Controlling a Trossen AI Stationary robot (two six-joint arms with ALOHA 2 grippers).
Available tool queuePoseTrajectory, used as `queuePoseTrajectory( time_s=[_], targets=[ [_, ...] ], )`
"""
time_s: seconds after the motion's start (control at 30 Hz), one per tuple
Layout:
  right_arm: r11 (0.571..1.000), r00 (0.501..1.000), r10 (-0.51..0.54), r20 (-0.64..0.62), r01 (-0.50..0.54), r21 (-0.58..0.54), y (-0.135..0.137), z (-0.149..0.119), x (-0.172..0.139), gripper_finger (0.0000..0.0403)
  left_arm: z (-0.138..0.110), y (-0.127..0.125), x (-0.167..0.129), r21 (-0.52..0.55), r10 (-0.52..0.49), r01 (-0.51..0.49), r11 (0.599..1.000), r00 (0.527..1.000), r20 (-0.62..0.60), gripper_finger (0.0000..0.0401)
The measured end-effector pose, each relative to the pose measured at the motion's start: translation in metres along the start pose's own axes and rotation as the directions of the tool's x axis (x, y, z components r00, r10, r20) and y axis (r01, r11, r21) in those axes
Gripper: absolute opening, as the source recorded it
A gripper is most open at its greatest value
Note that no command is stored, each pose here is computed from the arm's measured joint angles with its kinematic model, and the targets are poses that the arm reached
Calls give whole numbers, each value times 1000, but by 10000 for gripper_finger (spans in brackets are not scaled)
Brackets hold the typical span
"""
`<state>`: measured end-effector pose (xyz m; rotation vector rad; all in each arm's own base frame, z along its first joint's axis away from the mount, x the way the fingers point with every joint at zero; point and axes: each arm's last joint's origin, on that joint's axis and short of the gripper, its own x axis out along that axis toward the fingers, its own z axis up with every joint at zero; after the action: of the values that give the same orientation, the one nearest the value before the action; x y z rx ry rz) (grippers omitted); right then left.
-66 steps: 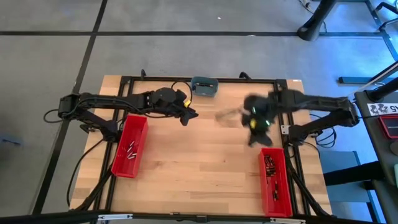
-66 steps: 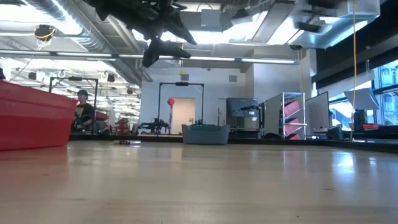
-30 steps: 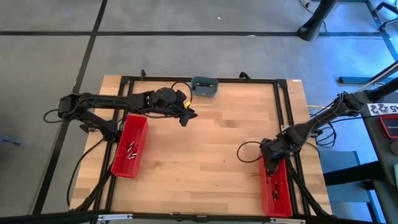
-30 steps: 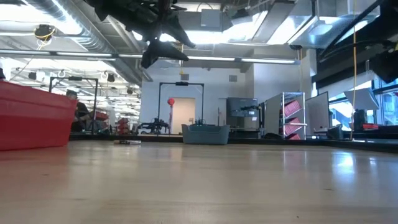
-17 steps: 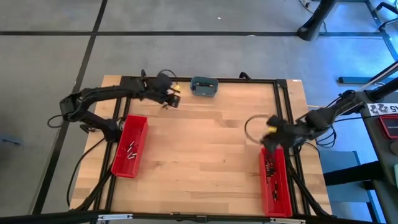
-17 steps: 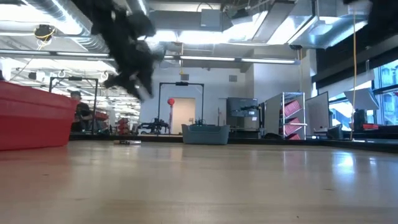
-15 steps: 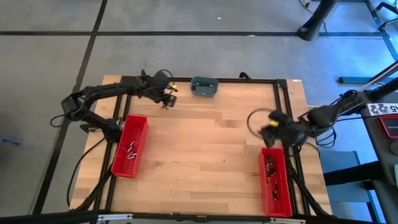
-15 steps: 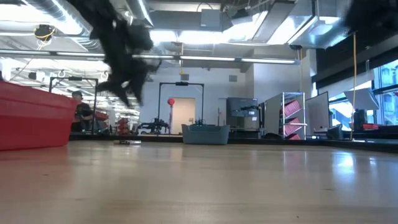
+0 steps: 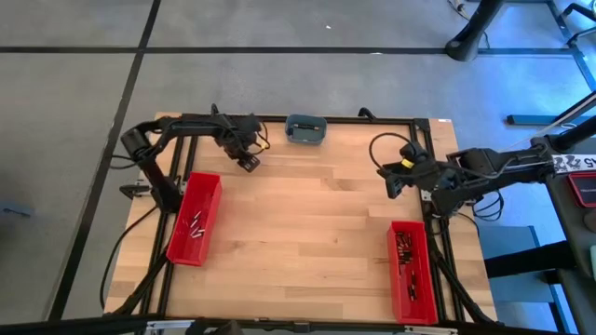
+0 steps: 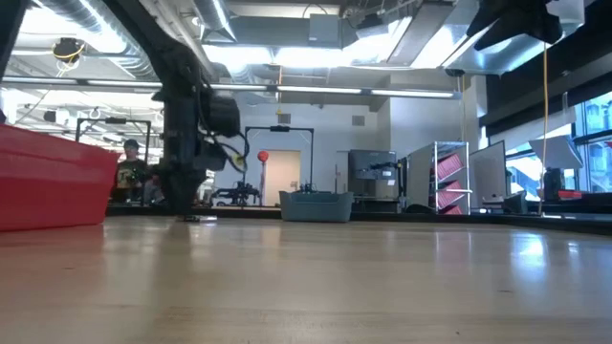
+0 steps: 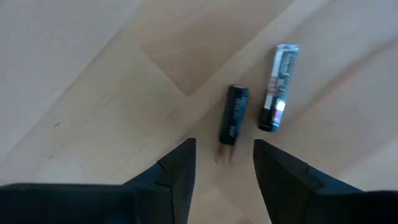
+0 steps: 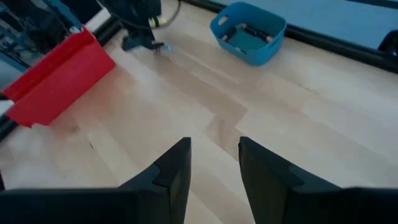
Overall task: Sort batteries
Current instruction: Put the small brown battery into the right red bin
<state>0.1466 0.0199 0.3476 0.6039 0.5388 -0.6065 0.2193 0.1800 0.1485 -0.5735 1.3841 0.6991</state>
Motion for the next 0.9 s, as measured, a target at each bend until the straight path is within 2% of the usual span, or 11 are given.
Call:
queuePoseTrajectory(
  time_s=[0.1,0.2,0.3,0.37,0.5,0.57,0.67,0.73,0.8,0.9],
  targets=[
    [1000,1000,3,13,-3,1,1,3,2,136,2,-1,10,13,8,-8,1000,1000,-27,130],
    [1000,1000,18,17,-18,-12,2,6,5,136,2,-1,16,18,26,-25,1000,998,-58,91],
    [992,996,91,-12,-92,-91,10,10,12,136,1,0,17,32,45,-43,999,996,-71,34],
    [971,984,171,-50,-177,-163,19,13,19,136,-1,0,13,52,52,-49,997,996,-68,16],
    [925,960,271,-68,-279,-259,35,24,45,136,-14,1,-10,49,84,-80,996,993,-83,18],
    [911,957,289,-36,-287,-298,40,33,63,136,-13,-3,-33,8,64,-64,998,997,31,12],
    [880,941,339,9,-314,-356,46,47,93,136,-25,-16,-67,-18,-9,12,1000,987,161,11],
    [862,917,395,53,-350,-368,50,58,115,136,-30,-29,-90,3,-97,101,995,950,296,12],
    [842,884,457,99,-395,-368,52,68,136,136,-38,-43,-114,89,-210,190,978,886,413,12],
    [795,809,562,172,-471,-382,58,80,163,136,-49,-73,-145,320,-398,255,913,731,554,11]
  ],
)
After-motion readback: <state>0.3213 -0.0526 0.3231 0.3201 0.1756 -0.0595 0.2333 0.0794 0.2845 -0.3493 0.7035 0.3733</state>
